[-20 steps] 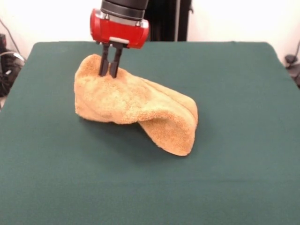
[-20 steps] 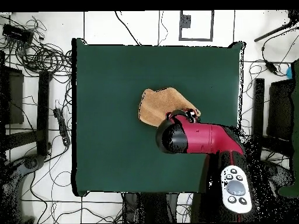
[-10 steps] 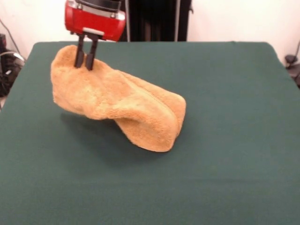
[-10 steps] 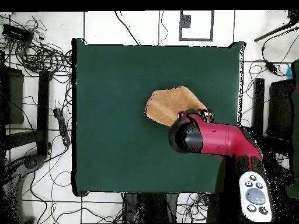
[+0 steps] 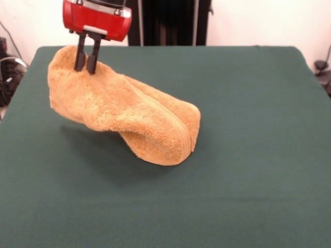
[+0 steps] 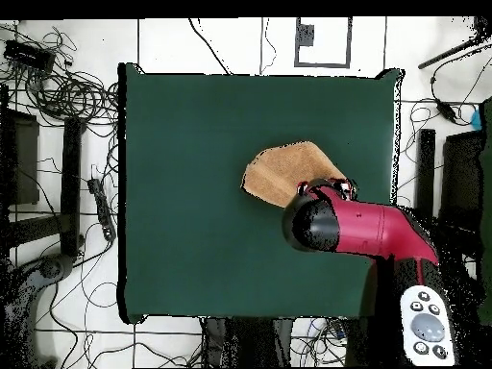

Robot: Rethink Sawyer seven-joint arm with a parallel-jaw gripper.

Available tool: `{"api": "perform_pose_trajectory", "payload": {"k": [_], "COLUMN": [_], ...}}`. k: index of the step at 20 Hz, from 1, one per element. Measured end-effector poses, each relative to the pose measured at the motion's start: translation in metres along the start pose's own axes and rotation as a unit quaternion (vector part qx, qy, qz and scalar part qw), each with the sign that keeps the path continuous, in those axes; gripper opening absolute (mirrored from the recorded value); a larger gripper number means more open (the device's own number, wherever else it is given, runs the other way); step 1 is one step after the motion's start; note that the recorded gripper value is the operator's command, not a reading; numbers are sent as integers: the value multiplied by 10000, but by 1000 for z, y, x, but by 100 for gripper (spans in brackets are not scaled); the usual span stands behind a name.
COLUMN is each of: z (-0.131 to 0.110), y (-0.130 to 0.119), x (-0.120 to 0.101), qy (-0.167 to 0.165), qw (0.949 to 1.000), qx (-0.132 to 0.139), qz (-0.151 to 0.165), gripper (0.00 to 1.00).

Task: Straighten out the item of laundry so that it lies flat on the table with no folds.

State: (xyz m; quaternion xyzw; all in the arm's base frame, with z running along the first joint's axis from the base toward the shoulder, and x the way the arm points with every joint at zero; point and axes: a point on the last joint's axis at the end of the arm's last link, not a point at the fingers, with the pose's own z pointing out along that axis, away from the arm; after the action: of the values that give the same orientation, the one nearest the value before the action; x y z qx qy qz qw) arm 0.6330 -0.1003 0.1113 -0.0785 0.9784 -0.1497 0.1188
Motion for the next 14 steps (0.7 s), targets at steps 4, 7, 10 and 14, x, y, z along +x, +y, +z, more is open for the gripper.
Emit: {"api": "perform_pose_trajectory", "payload": {"k": [4, 7, 10, 14], "z": [-1, -3, -4, -5], "y": [12, 21, 28, 42], "x": [-1, -2, -3, -2], "qy": [-15, -70, -155, -313], "qw": [9998, 9993, 9988, 9978], "qx": [14, 40, 58, 57], "qz": [-189, -355, -469, -580], "gripper": [0, 0, 0, 0]}}
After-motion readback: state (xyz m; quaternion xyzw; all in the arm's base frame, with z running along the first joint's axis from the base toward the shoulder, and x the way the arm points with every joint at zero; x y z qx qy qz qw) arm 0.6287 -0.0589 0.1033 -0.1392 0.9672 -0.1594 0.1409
